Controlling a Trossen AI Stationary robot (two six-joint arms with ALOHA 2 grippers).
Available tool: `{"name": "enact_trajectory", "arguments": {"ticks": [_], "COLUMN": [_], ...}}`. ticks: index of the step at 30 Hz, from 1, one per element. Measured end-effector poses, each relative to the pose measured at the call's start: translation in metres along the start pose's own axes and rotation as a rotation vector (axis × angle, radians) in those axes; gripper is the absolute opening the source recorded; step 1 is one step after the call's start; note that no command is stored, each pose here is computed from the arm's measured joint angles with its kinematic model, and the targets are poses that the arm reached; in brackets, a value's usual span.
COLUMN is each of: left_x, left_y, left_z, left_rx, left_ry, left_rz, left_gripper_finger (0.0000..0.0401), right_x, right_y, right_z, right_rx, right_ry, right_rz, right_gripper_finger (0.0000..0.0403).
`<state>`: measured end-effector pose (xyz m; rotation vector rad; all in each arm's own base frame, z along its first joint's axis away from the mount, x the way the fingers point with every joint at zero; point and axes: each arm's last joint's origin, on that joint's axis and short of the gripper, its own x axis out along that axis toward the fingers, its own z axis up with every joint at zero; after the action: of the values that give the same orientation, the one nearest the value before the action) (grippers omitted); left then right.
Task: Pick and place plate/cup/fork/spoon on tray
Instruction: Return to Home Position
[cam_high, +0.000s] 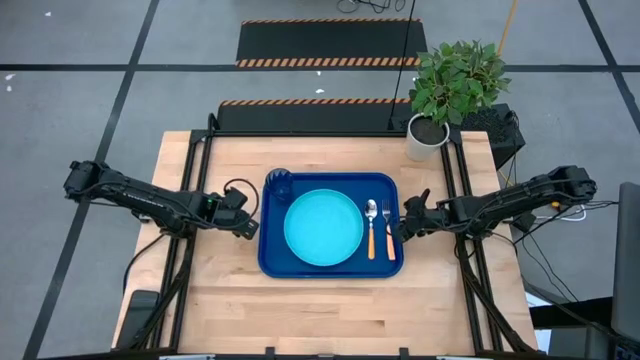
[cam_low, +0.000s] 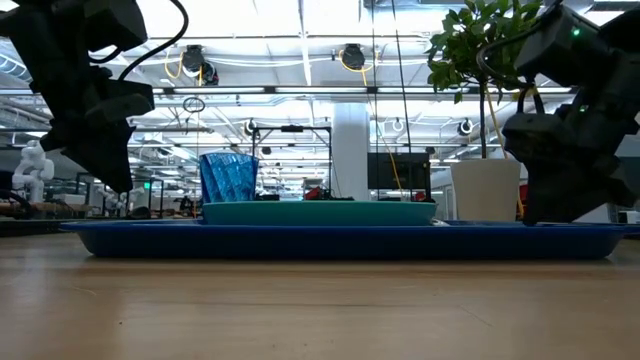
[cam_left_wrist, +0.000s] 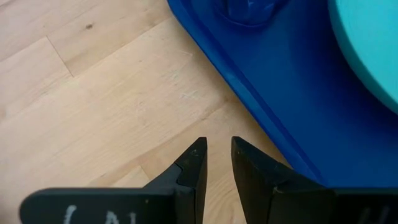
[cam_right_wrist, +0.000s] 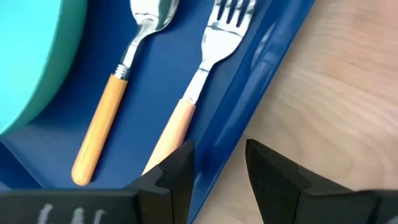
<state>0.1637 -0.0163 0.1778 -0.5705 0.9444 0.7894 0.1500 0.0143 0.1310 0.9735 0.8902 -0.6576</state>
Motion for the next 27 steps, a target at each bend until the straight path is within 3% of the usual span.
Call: {"name": "enact_trajectory", "arguments": {"ticks": [27], "left_x": [0.0000], "left_y": [-0.0005], "left_z": [0.0000], "left_rx": [-0.002], "left_ry": [0.006], "left_rz": [-0.008], "left_gripper_finger": [0.0074], "right_x": [-0.0005], "right_y": [0.0065], "right_z": [0.0014], "right_rx": [-0.040], "right_ry": [-0.009], "right_rz": [0.071], "right_gripper_finger": [0.0134]}}
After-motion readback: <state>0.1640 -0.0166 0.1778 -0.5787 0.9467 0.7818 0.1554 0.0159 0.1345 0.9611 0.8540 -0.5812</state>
